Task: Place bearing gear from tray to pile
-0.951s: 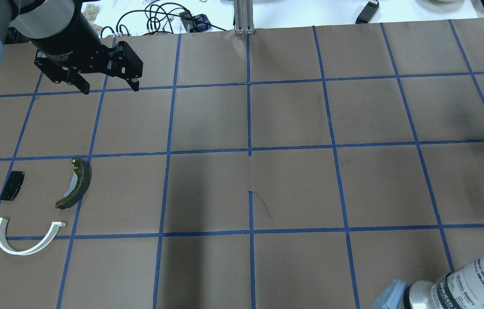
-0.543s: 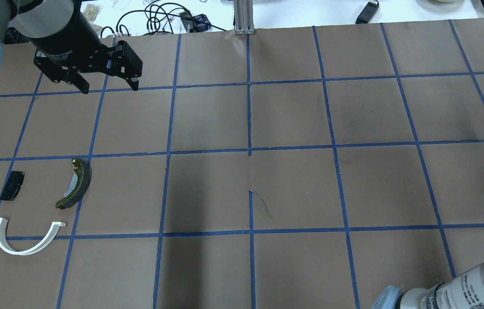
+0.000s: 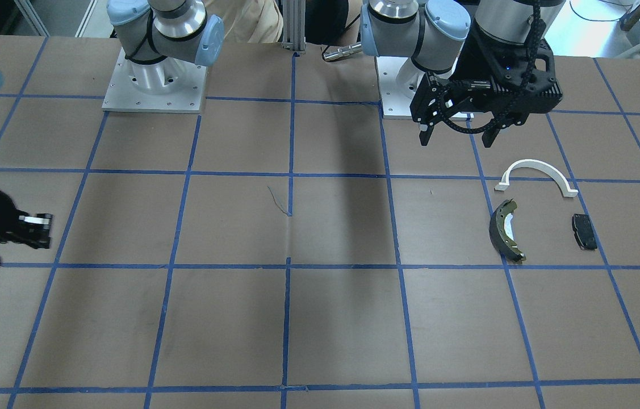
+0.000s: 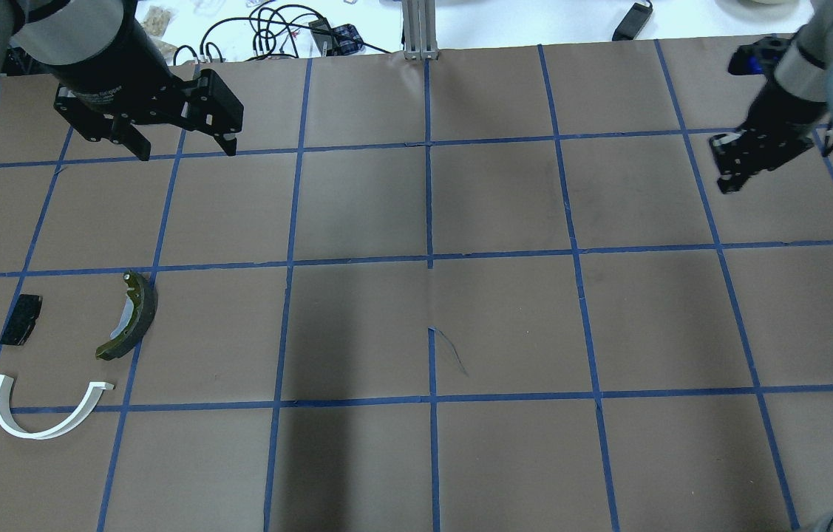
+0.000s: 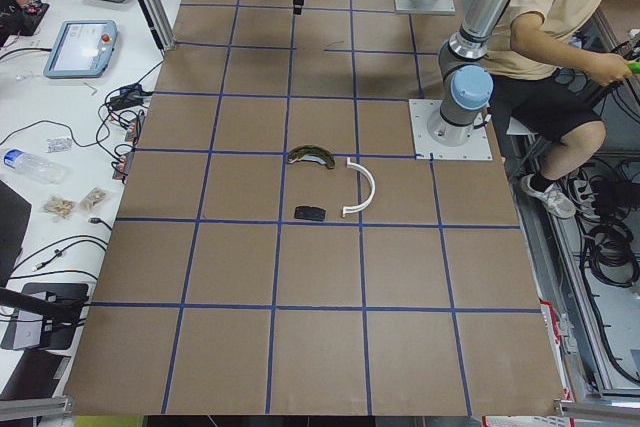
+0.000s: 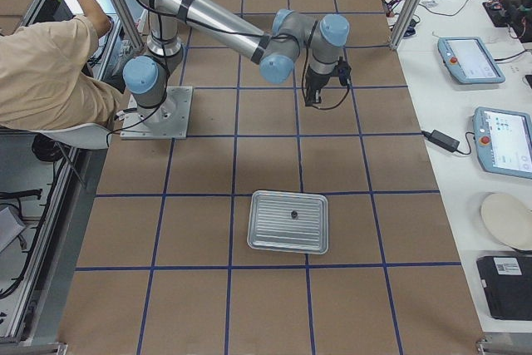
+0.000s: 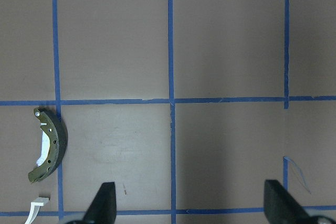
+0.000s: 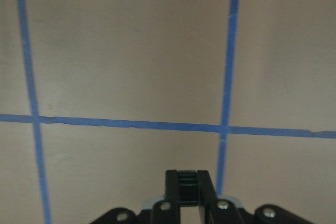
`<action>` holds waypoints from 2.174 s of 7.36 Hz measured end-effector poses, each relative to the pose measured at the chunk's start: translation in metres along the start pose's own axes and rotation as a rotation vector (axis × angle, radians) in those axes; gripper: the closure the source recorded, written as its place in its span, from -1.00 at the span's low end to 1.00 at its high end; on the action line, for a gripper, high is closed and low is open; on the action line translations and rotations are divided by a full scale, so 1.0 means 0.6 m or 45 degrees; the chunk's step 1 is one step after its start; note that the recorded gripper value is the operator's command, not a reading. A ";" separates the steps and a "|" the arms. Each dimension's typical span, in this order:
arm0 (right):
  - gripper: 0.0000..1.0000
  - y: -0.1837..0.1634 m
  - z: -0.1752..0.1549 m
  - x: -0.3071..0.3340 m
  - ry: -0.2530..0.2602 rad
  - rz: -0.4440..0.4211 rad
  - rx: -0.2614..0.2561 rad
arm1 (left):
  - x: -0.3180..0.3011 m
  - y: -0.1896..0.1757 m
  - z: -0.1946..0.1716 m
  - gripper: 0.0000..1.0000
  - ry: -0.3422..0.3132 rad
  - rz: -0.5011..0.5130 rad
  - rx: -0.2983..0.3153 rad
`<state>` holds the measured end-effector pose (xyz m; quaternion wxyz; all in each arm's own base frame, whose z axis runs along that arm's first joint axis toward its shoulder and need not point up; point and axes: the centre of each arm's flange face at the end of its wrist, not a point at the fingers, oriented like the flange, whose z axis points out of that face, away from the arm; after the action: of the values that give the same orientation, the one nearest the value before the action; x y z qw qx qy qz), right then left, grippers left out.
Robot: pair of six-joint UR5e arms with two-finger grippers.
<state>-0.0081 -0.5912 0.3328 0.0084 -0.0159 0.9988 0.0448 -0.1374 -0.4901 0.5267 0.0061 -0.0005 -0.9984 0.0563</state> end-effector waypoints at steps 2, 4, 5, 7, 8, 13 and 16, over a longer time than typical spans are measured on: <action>0.94 0.022 0.006 -0.272 0.006 0.097 0.030 | 0.000 0.000 -0.001 -1.00 -0.003 -0.004 0.001; 0.94 0.052 0.047 -0.475 -0.018 0.177 0.097 | -0.001 0.000 -0.003 -1.00 -0.006 -0.008 0.004; 0.94 0.064 0.080 -0.544 -0.034 0.201 0.106 | -0.001 0.000 -0.003 -1.00 -0.007 -0.008 0.004; 0.88 0.085 0.157 -0.641 -0.090 0.234 0.068 | -0.002 -0.001 -0.002 -1.00 -0.008 -0.008 0.002; 0.83 0.095 0.192 -0.677 -0.096 0.243 0.060 | -0.002 -0.001 -0.001 -1.00 -0.008 -0.008 0.001; -1.00 0.061 0.170 -0.642 -0.129 0.229 0.134 | 0.000 -0.010 0.011 -1.00 0.010 -0.008 -0.009; -1.00 0.007 0.041 -0.374 -0.093 0.202 0.115 | 0.045 -0.038 0.125 -1.00 0.042 -0.081 -0.127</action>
<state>0.2161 -0.5777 0.3125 0.0420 0.0651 0.9970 0.0007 -0.1651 -0.5209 0.4549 0.0242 0.0301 -0.9992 0.0062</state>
